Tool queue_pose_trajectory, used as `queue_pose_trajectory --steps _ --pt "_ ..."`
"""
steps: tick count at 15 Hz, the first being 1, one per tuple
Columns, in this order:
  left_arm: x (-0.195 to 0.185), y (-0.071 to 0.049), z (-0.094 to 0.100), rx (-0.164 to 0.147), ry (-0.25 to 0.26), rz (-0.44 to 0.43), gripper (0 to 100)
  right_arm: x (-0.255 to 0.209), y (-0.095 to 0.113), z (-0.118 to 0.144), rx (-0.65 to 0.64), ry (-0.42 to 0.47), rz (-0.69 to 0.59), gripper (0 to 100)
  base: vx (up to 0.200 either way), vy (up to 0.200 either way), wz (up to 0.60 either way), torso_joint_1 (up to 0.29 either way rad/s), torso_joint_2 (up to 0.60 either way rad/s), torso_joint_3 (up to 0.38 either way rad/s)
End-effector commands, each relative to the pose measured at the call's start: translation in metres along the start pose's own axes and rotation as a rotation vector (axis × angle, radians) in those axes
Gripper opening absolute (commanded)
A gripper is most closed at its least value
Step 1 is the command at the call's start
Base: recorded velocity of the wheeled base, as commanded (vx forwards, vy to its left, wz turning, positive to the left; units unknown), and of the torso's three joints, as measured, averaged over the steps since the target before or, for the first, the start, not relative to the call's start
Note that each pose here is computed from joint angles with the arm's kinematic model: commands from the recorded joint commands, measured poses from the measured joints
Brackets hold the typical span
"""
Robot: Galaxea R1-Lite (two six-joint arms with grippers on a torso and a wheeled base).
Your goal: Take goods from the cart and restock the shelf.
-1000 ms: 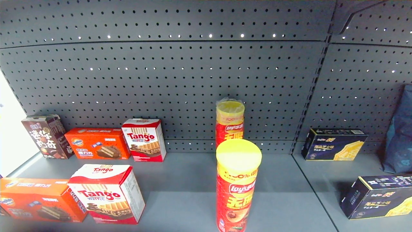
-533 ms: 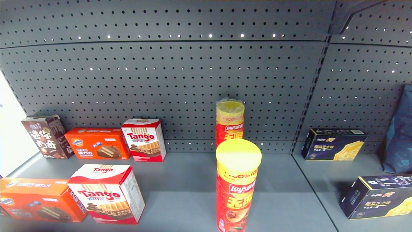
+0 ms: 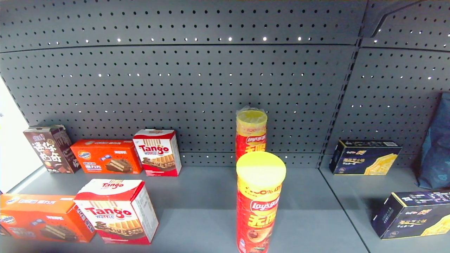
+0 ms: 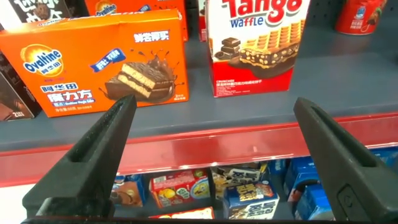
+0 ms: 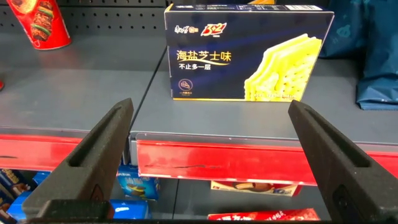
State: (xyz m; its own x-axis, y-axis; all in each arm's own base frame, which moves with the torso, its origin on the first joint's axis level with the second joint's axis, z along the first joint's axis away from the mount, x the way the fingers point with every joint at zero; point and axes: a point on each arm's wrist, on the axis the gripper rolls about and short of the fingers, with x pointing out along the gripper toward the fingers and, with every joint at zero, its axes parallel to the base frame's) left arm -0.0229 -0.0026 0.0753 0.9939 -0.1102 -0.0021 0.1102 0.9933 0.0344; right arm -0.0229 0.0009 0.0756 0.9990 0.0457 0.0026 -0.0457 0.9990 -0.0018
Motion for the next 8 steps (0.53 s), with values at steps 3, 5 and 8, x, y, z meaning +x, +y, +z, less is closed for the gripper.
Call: queue_pose_trajectory --steps 3,5,8 --pt "0.0000 0.0000 0.0000 -0.002 -0.001 0.002 100 0.0001 0.0000 0.0001 0.000 0.001 0.000 100 0.000 0.000 0.00 0.000 0.00 0.000" --pt "-0.0001 0.0000 0.0004 -0.004 -0.002 0.003 100 0.0001 0.0000 0.0001 0.000 0.001 0.000 100 0.000 0.000 0.00 0.000 0.00 0.000" --pt "-0.0001 0.0000 0.0004 -0.002 -0.002 0.002 100 0.0001 0.0000 0.0001 0.000 0.001 0.000 100 0.000 0.000 0.00 0.000 0.00 0.000"
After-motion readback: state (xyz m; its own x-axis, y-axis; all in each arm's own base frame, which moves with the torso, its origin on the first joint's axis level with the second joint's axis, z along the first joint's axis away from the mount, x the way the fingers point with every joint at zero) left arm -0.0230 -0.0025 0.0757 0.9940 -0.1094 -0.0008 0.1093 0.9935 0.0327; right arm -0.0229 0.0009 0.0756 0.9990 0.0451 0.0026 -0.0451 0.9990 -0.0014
